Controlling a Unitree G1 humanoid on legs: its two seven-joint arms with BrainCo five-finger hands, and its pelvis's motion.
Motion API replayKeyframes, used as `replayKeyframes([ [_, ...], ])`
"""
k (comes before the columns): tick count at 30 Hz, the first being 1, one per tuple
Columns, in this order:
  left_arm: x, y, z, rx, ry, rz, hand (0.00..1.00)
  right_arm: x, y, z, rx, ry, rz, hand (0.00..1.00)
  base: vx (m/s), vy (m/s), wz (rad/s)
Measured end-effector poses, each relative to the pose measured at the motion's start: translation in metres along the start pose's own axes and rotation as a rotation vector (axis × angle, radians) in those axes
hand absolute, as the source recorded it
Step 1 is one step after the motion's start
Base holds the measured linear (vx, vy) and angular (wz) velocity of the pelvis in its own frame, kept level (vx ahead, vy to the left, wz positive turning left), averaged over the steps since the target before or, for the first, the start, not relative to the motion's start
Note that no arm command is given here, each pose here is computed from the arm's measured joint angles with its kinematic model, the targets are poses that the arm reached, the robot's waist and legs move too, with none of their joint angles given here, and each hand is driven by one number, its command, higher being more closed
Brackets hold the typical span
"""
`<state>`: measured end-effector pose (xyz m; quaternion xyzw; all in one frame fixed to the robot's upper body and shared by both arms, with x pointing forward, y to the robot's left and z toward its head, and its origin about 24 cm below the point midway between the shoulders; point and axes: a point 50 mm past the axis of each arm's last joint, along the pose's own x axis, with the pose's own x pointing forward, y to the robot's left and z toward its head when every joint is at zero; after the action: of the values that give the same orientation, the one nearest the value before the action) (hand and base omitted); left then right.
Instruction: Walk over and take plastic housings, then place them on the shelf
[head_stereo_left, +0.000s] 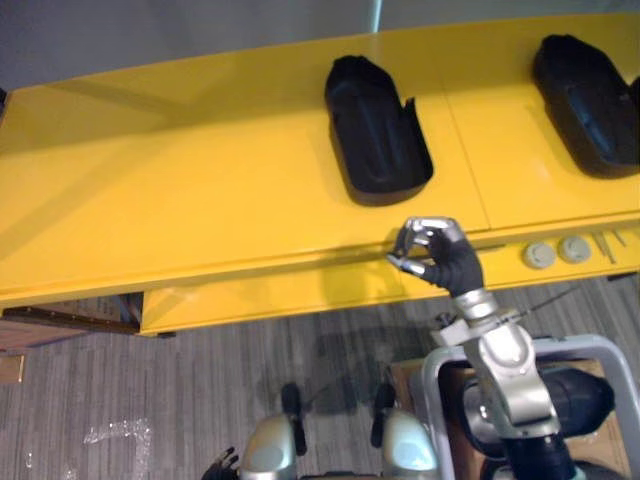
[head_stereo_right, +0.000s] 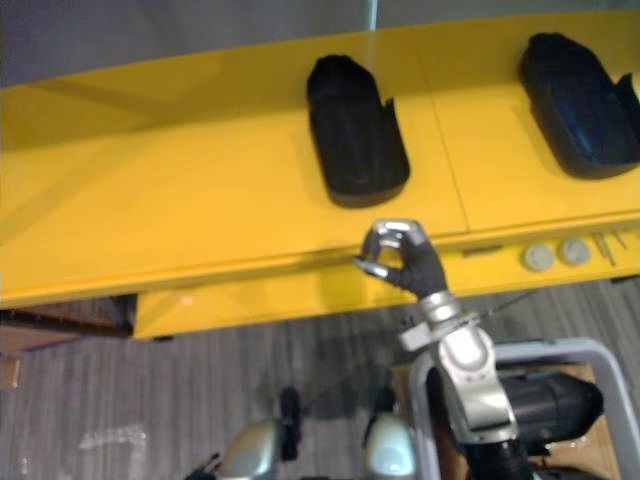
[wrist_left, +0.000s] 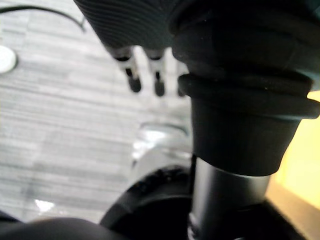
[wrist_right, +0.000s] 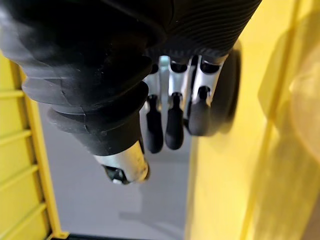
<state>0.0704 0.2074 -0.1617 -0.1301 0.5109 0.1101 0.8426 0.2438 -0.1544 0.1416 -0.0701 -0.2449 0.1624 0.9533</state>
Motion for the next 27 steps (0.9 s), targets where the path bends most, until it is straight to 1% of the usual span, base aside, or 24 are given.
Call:
replayKeyframes([
  [4, 0.0, -0.001, 0.001, 0.01, -0.005, -0.002, 0.0, -0.001, 0.0, -0.001, 0.004, -0.011, -0.006, 1.0, 0.0, 0.0, 0.0],
  [9, 0.0, -0.001, 0.001, 0.016, -0.003, -0.003, 0.0, 0.001, -0.002, -0.013, 0.017, 0.018, -0.044, 1.0, 0.0, 0.0, 0.0],
  [16, 0.001, -0.005, 0.0, 0.003, 0.0, -0.009, 0.0, 0.017, -0.006, -0.019, 0.018, -0.006, -0.113, 1.0, -0.03, 0.007, 0.06],
  [27, 0.001, -0.008, 0.0, 0.006, 0.006, -0.024, 0.0, 0.04, -0.01, -0.018, -0.017, -0.027, -0.118, 1.0, -0.01, 0.008, 0.08],
])
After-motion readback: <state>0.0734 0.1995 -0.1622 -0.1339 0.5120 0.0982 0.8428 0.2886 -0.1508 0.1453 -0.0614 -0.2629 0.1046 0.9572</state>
